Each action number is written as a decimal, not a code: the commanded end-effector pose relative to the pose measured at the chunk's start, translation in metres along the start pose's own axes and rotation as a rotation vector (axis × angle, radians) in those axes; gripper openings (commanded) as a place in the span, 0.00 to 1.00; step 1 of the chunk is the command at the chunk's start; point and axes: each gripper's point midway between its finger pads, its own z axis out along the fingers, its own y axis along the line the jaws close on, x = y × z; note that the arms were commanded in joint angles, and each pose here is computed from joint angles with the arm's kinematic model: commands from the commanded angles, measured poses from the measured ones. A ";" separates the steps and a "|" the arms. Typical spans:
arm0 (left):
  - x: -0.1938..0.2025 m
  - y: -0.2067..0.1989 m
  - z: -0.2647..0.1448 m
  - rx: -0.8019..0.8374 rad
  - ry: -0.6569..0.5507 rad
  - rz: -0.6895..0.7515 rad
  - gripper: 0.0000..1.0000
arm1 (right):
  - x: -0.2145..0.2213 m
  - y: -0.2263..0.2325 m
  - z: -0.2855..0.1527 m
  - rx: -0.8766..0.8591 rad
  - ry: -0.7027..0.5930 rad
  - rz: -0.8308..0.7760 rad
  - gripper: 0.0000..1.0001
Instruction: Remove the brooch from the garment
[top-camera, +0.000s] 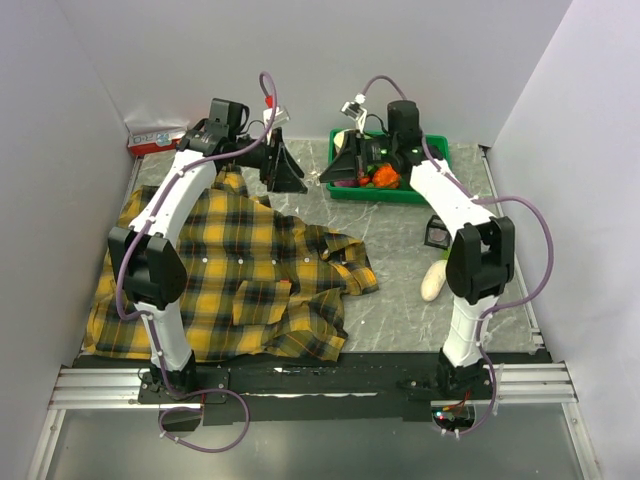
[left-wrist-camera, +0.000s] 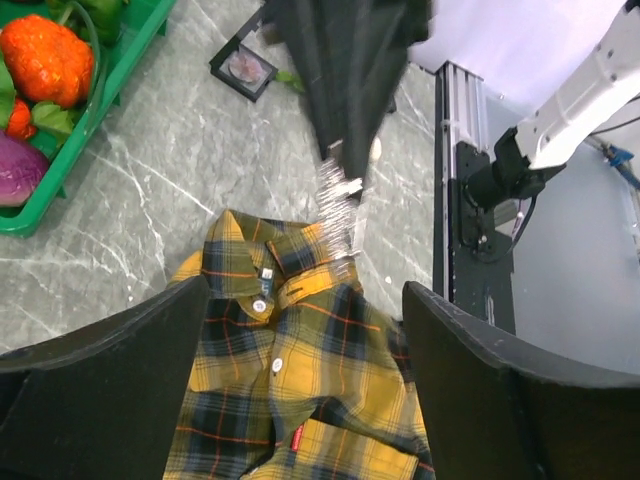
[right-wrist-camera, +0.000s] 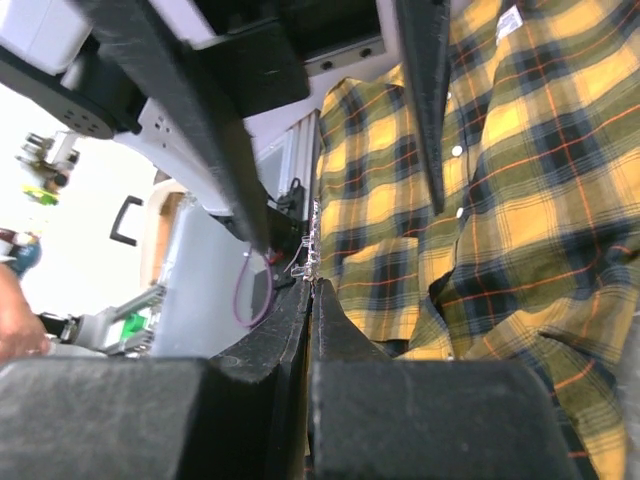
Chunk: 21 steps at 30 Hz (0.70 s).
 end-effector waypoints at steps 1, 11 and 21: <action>-0.016 -0.025 -0.009 0.027 -0.025 0.127 0.83 | -0.013 0.057 -0.007 -0.024 0.012 -0.230 0.02; -0.025 -0.032 0.002 0.098 -0.050 0.090 0.82 | -0.004 0.064 -0.003 0.005 0.037 -0.296 0.02; -0.005 -0.030 0.011 0.045 0.060 0.155 0.82 | -0.010 0.068 -0.006 0.009 0.015 -0.288 0.02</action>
